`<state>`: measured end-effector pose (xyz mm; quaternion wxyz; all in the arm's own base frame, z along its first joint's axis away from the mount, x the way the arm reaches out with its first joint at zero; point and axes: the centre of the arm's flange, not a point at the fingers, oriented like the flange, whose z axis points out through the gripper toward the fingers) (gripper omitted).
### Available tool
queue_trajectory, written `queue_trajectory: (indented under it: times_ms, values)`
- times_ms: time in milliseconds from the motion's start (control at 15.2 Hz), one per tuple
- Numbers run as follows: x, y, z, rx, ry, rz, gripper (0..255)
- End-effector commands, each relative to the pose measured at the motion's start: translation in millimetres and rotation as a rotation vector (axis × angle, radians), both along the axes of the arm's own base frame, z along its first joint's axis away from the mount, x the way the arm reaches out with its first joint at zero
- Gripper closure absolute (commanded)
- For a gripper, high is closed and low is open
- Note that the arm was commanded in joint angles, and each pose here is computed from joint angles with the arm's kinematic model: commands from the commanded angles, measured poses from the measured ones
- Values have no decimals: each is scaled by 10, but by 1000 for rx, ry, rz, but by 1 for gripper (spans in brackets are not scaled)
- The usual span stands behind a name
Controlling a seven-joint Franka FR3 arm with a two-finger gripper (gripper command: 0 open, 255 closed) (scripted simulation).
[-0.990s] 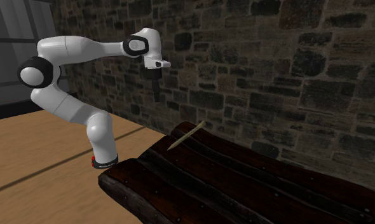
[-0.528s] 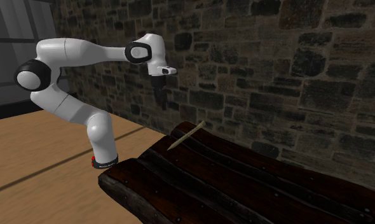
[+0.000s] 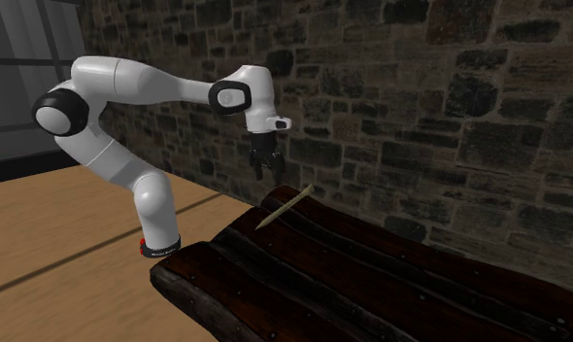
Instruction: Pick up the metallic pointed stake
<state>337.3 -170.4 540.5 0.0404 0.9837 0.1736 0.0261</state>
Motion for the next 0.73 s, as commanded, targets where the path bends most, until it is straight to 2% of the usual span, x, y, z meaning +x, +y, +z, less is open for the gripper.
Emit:
queue_trajectory:
  times_ms: [0,198,660]
  values:
    - [109,-197,-110,-1,-4,81,0]
    - [338,-484,-256,0,-9,193,0]
    - [360,-508,-586,0,-10,202,0]
